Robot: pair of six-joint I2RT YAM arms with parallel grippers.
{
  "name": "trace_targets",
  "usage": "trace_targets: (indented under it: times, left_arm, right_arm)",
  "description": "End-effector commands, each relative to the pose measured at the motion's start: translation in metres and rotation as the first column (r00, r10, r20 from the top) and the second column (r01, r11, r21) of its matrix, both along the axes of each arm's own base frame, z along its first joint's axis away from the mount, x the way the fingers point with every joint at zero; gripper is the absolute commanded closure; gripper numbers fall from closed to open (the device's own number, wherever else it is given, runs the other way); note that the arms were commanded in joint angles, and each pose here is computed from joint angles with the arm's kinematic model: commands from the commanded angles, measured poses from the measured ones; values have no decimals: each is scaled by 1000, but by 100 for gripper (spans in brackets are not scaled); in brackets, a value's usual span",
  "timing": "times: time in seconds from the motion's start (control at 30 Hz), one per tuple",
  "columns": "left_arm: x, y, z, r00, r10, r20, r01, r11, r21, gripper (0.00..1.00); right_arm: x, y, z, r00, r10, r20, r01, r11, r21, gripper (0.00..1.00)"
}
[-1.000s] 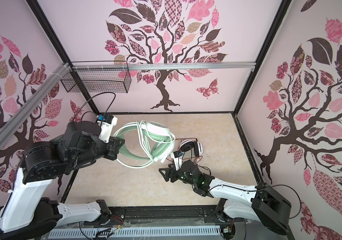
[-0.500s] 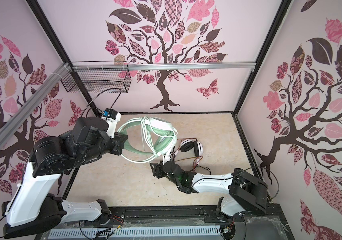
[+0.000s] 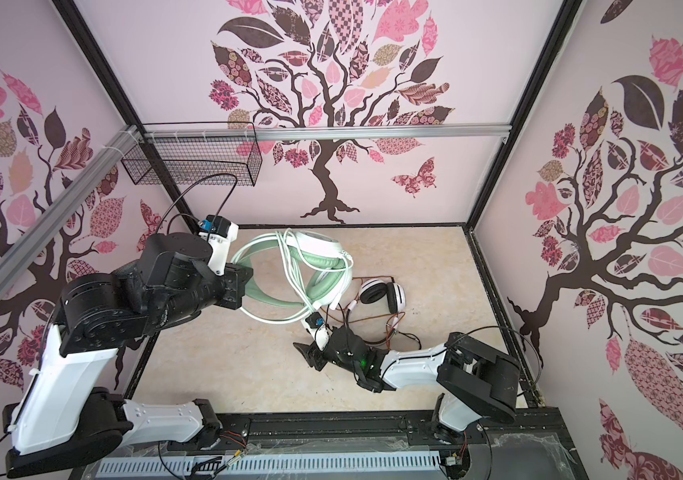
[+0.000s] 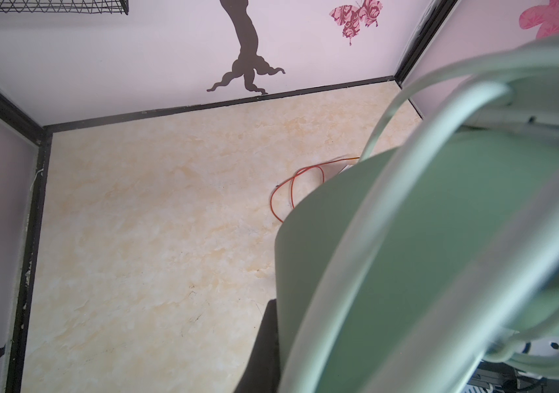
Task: Wrap the headphones
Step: 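Lower the right gripper toward the cable plug near the robot, then grasp the mint-green cable just behind its plug with the right gripper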
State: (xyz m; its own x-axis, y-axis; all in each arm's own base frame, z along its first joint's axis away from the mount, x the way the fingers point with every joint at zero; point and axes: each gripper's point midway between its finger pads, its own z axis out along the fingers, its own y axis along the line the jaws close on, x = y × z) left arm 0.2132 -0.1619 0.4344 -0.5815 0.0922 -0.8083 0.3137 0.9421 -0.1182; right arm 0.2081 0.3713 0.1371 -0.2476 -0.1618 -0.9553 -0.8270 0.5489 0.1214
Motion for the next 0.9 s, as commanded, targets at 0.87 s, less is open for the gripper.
trace_targets:
  times: [0.87]
  left_arm:
    - [-5,5,39,997,13,81,-1,990,-143,100]
  right_arm:
    - [37,23,-1,895,204,398,-231,973,21,22]
